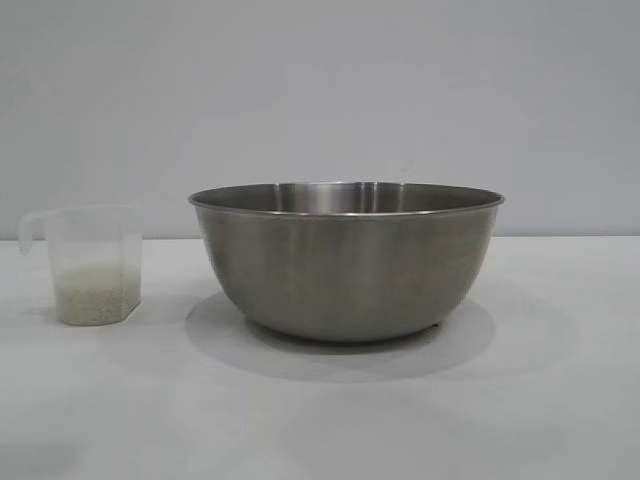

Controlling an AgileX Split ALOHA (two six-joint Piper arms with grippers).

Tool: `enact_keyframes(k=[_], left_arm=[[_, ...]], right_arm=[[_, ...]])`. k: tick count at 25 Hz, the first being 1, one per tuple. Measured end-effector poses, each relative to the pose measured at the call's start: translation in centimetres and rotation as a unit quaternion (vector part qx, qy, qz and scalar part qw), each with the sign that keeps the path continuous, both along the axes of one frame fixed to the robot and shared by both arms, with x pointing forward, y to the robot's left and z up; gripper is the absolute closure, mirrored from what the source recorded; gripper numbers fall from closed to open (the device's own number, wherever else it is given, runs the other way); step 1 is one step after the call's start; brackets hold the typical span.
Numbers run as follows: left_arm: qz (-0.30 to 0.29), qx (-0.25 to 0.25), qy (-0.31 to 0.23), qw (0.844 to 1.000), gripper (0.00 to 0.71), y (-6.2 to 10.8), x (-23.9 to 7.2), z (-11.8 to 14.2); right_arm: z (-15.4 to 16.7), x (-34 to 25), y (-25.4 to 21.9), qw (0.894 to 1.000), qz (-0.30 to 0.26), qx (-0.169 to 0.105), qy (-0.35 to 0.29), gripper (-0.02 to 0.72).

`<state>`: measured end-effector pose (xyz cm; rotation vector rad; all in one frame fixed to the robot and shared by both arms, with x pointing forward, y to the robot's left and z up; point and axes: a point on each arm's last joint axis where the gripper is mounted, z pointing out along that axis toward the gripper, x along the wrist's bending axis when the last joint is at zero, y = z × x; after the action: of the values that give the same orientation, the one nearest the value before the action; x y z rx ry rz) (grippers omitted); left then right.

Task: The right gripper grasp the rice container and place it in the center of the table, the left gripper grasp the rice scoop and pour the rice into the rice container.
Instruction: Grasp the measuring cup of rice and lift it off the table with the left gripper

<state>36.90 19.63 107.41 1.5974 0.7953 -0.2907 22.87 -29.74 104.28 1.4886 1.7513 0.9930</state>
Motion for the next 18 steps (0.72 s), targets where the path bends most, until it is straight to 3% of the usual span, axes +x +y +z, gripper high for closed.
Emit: enact_keyframes(k=[4,7,13,18], left_arm=[[-0.057,0.145,-0.039,0.987,0.214,0.7,-0.7,-2.3],[-0.066,0.255,-0.059,0.963,0.214,1.8,-0.6,-3.8],[-0.009,0.477,-0.075,0.876,0.214,5.4,0.8,-6.0],[0.074,0.593,-0.055,0.8,0.214,8.2,1.6,-6.2]], right_arm=[[0.0,0.0,0.0,1.0,0.0,0.0,0.0,0.137],[0.0,0.0,0.0,1.0,0.0,0.0,0.0,0.137],[0.0,0.0,0.0,1.0,0.0,0.0,0.0,0.137],[0.0,0.0,0.0,1.0,0.0,0.0,0.0,0.137]])
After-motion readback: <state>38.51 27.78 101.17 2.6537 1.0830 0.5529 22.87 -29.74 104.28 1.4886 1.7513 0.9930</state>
